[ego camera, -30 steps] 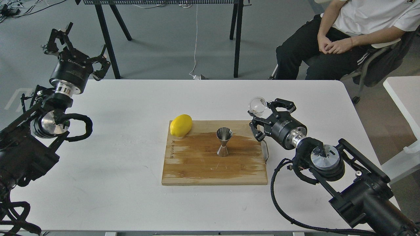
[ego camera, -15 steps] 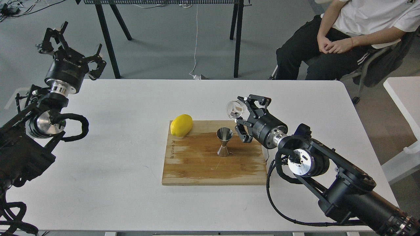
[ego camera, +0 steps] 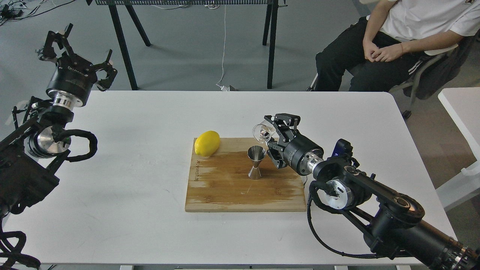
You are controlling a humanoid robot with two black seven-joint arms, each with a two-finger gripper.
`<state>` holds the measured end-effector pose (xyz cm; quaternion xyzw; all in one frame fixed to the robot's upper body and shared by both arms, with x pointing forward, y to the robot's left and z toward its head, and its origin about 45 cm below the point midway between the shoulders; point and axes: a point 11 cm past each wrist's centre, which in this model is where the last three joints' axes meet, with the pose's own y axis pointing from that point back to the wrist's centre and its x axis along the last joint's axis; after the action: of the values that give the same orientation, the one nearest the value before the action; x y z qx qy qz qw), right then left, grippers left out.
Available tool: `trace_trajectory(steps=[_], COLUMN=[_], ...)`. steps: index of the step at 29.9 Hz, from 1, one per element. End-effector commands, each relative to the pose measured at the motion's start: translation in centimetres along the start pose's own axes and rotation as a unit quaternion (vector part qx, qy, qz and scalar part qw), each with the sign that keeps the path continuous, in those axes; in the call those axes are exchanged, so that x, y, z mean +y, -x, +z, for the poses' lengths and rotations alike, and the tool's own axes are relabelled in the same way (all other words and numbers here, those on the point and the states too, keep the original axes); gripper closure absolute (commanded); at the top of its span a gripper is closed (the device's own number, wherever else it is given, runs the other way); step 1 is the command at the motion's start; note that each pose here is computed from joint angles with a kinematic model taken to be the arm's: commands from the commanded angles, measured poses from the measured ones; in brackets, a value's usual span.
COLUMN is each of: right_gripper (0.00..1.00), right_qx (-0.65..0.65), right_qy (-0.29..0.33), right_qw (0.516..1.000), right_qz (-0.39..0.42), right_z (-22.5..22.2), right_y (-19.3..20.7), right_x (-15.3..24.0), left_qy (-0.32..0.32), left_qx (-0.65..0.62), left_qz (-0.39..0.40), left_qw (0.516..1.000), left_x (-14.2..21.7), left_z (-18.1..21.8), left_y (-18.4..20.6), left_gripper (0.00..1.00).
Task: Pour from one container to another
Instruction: 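Move the held cup above the jigger and tilt it toward the jigger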
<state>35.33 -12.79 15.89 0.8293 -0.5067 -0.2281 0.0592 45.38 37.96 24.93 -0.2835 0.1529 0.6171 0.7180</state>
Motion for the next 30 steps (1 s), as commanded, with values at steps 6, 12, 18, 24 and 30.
trace_trajectory(steps=[6, 12, 18, 24, 30], right_gripper=[0.70, 0.70, 0.70, 0.70, 0.70], right_qx=[0.037, 0.064, 0.093, 0.140, 0.154], right_qy=[-0.003, -0.007, -0.003, -0.011, -0.013], right_qw=[0.999, 0.998, 0.995, 0.990, 0.988], right_qz=[-0.016, -0.021, -0.018, -0.017, -0.022], right_z=[0.7, 0.6, 0.3, 0.2, 0.3], right_y=[1.0, 1.3, 0.6, 0.7, 1.0], right_x=[0.2, 0.2, 0.5, 0.5, 0.4], left_qy=[0.001, 0.001, 0.002, 0.004, 0.004], left_qx=[-0.002, -0.004, -0.005, -0.006, -0.010], left_qz=[0.001, 0.000, 0.001, 0.002, 0.002], left_qw=[1.000, 1.000, 1.000, 1.000, 1.000], left_x=[0.0, 0.1, 0.1, 0.1, 0.1], left_z=[0.2, 0.5, 0.6, 0.7, 1.0], left_y=[-0.1, -0.2, -0.3, -0.4, -0.5], left_gripper=[0.00, 0.00, 0.00, 0.00, 0.00])
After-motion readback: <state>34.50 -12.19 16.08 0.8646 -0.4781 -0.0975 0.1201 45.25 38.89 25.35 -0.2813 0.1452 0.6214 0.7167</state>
